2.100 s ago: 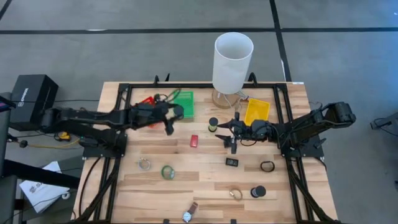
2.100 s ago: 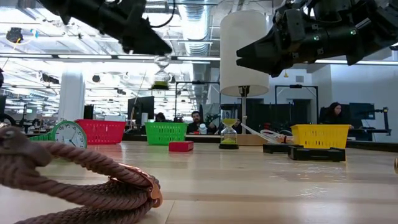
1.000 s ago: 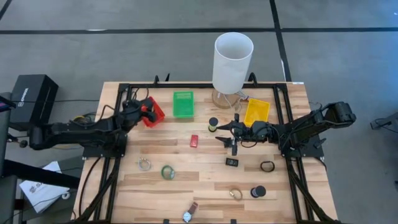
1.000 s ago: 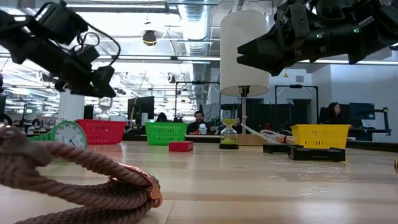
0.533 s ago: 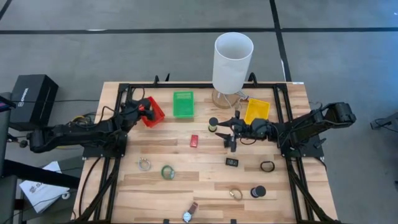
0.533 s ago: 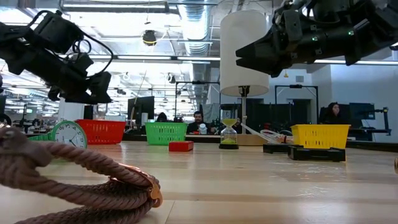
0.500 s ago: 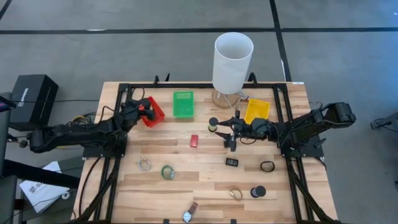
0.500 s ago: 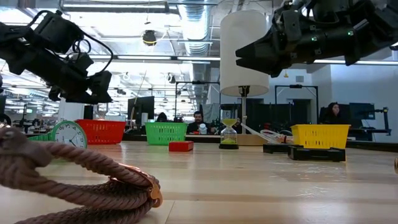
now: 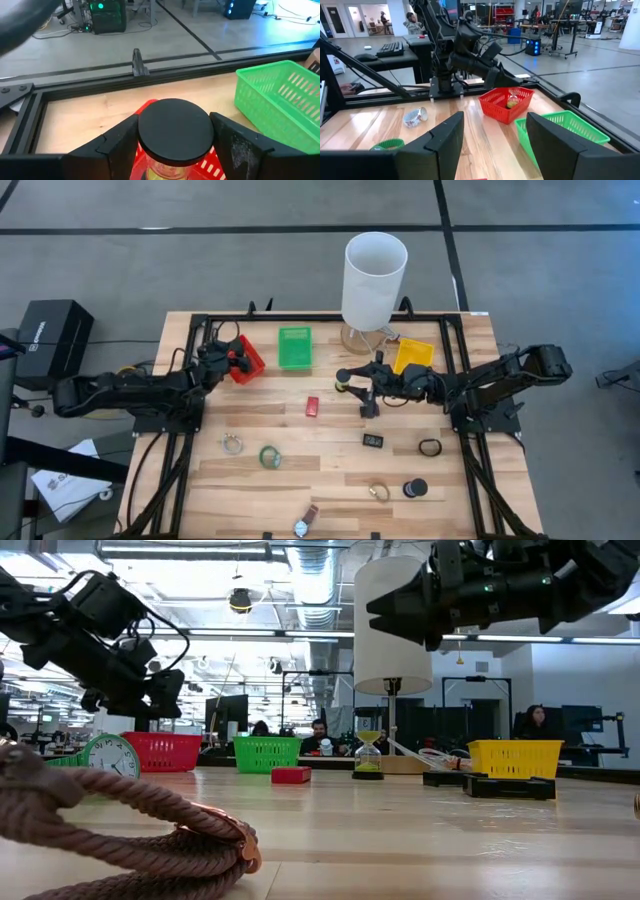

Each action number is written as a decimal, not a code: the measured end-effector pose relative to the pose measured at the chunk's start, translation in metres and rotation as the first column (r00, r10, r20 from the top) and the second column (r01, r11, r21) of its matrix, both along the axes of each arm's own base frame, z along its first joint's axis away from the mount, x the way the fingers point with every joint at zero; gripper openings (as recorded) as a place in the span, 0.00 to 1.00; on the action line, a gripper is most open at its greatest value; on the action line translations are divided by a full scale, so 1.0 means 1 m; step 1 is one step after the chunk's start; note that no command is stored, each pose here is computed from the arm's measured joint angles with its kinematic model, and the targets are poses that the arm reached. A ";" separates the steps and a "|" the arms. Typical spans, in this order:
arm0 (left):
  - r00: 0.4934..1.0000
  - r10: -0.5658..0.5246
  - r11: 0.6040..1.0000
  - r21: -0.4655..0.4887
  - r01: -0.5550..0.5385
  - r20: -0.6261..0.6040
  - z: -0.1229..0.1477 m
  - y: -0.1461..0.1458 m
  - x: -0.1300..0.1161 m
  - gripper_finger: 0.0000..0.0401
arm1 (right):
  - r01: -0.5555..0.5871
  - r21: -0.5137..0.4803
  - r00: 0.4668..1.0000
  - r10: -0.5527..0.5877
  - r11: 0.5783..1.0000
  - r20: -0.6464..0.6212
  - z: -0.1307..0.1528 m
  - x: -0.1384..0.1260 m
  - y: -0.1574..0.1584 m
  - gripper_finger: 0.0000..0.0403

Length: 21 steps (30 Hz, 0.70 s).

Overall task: Pick & Place Office items
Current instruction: Put the bottom green hourglass into the orange bin, then put the green hourglass into the orange bin

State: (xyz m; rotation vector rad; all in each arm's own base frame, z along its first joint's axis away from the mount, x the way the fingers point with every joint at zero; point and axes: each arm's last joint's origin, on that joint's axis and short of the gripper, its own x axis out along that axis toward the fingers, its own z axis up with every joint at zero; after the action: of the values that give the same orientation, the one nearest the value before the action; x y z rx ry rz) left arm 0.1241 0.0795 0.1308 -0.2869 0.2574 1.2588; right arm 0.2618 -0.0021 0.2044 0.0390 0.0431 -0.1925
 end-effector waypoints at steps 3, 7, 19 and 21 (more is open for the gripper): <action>1.000 -0.006 1.000 -0.016 0.006 -0.025 -0.004 0.000 0.000 0.63 | 0.000 0.000 1.000 0.000 1.000 -0.005 0.000 0.000 0.000 0.51; 1.000 -0.009 1.000 -0.008 0.009 -0.021 -0.002 0.000 0.000 0.69 | -0.003 0.000 1.000 0.003 1.000 -0.010 -0.001 0.000 0.001 0.51; 0.998 -0.044 0.994 0.104 0.038 0.053 0.019 -0.003 -0.004 0.72 | -0.051 0.007 0.997 0.051 0.999 -0.065 -0.006 -0.001 0.014 0.51; 0.994 -0.058 0.992 0.121 0.047 0.089 0.024 -0.005 -0.005 0.72 | -0.058 0.007 0.995 0.058 0.998 -0.075 -0.007 -0.001 0.015 0.51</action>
State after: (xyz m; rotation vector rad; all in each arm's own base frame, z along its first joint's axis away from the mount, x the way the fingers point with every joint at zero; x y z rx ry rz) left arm 0.1194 0.0749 0.1550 -0.2338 0.1100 1.2003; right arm 0.2608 0.0132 0.1970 0.0348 0.1197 -0.1359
